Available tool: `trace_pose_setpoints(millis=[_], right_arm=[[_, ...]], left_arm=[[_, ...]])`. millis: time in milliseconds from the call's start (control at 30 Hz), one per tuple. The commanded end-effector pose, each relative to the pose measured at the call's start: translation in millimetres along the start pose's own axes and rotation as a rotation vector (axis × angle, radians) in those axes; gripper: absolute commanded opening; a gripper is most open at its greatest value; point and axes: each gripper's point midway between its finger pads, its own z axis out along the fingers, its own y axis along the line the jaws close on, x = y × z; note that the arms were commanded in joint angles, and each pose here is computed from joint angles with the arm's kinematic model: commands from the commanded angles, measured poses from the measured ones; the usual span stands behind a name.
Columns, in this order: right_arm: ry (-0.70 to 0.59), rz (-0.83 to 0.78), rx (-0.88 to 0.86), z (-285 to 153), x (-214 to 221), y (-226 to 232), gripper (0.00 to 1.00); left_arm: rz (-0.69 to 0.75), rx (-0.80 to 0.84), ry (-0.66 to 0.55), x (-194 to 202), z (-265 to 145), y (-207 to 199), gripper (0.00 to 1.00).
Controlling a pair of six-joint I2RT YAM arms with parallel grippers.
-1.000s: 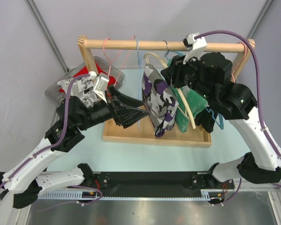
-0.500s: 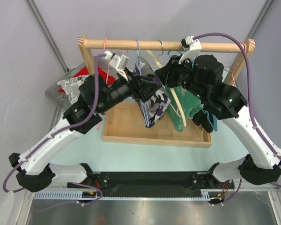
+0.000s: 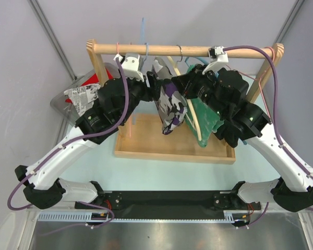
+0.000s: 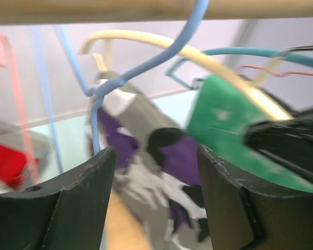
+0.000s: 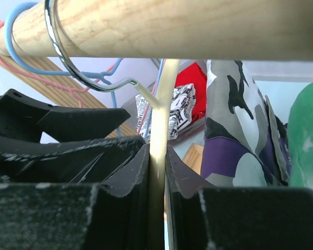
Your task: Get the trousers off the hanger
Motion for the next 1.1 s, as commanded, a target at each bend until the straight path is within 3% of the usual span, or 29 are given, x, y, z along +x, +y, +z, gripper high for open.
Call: trace_pose_setpoints(millis=[0, 167, 300, 467, 633, 867, 1067], right_arm=[[-0.012, 0.024, -0.043, -5.1, 0.4, 15.4, 0.13], [0.006, 0.029, -0.073, 0.7, 10.8, 32.2, 0.09], [0.015, 0.027, -0.095, 3.4, 16.6, 43.9, 0.1], [0.001, 0.033, -0.096, 2.5, 15.8, 50.4, 0.12], [-0.01, 0.041, -0.102, 0.7, 14.7, 55.2, 0.12], [-0.014, 0.05, -0.112, 4.0, 15.3, 60.5, 0.28], [-0.03, 0.068, -0.127, 5.1, 9.3, 66.3, 0.34]], left_arm=[[0.099, -0.177, -0.031, -7.0, -13.6, 39.1, 0.7], [0.139, -0.274, -0.033, -4.9, -25.5, 65.8, 0.73], [0.115, -0.242, -0.041, -3.6, -42.2, 69.8, 0.73], [0.022, -0.006, -0.04, -9.0, -64.8, 35.9, 0.73], [-0.054, 0.116, -0.039, -14.8, -87.8, 19.4, 0.73], [-0.134, 0.31, -0.056, -31.4, -123.7, -6.5, 0.73], [-0.204, 0.503, -0.086, -47.0, -156.3, -32.4, 0.73]])
